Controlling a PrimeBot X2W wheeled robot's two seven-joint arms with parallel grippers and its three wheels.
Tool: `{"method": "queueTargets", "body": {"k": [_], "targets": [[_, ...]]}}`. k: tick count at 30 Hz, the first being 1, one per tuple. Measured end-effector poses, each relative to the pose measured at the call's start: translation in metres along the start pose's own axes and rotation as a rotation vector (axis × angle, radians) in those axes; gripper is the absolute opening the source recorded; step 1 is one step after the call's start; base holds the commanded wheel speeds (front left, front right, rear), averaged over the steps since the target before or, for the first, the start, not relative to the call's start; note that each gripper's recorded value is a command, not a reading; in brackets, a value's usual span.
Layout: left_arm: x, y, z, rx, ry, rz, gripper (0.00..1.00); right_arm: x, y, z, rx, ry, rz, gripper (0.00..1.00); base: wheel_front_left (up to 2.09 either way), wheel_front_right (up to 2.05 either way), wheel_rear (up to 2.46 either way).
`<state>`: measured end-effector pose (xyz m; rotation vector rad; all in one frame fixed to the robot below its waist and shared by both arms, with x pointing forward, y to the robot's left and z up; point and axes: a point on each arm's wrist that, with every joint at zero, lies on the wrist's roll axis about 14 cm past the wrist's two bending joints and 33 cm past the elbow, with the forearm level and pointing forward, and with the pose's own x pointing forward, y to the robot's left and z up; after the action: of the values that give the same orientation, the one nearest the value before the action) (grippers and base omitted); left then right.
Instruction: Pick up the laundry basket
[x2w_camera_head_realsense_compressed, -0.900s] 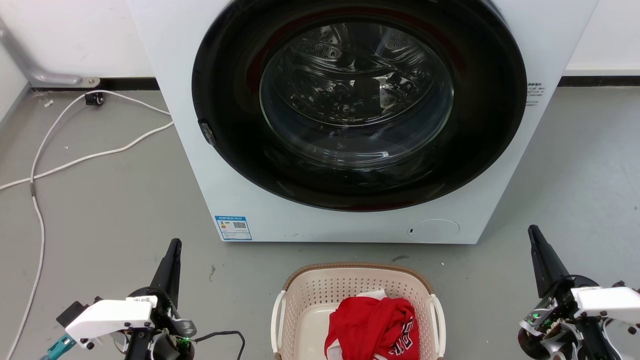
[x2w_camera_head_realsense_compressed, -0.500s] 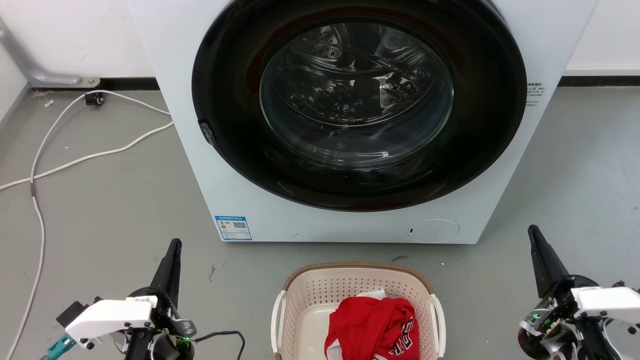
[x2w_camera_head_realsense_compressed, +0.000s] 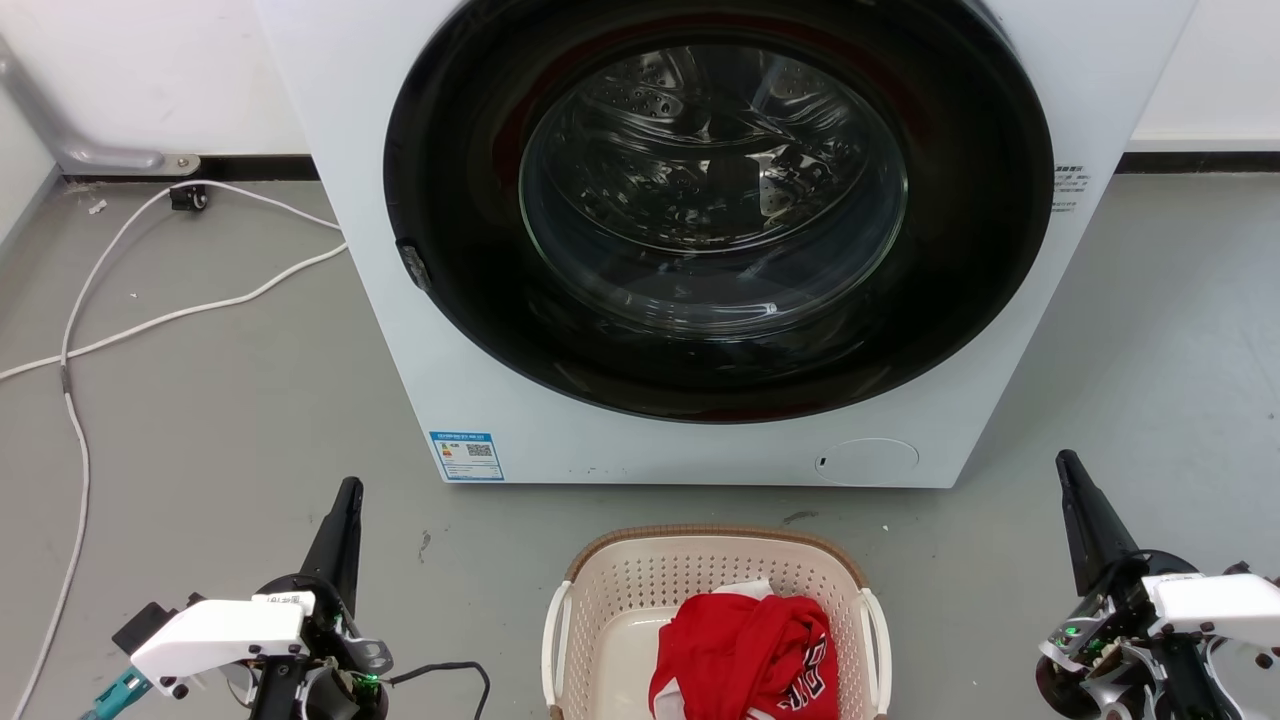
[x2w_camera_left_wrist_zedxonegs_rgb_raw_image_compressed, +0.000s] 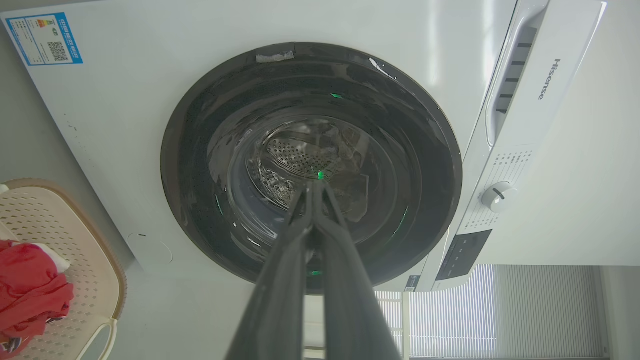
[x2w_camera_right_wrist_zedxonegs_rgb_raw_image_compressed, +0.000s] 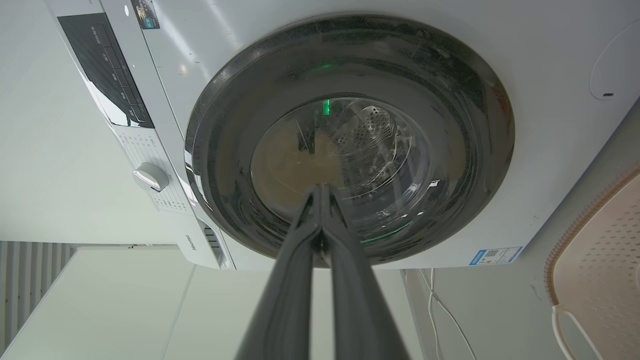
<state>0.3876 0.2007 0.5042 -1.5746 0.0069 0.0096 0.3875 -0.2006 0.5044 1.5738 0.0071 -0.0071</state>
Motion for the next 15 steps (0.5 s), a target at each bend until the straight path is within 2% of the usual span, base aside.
{"method": "queueTargets", "body": {"k": [7, 8, 15], "targets": [[0.000, 0.000, 0.000, -0.001, -0.001, 0.000, 0.00, 0.000, 0.000, 0.000, 0.000, 0.000, 0.000, 0.00, 0.00, 0.00, 0.00], [0.000, 0.000, 0.000, -0.001, -0.001, 0.000, 1.00, 0.000, 0.000, 0.000, 0.000, 0.000, 0.000, 1.00, 0.00, 0.00, 0.00], [-0.013, 0.029, -0.001, -0.013, -0.013, 0.084, 1.00, -0.015, -0.030, 0.000, 0.009, -0.012, -0.088, 1.00, 0.00, 0.00, 0.00]]}}
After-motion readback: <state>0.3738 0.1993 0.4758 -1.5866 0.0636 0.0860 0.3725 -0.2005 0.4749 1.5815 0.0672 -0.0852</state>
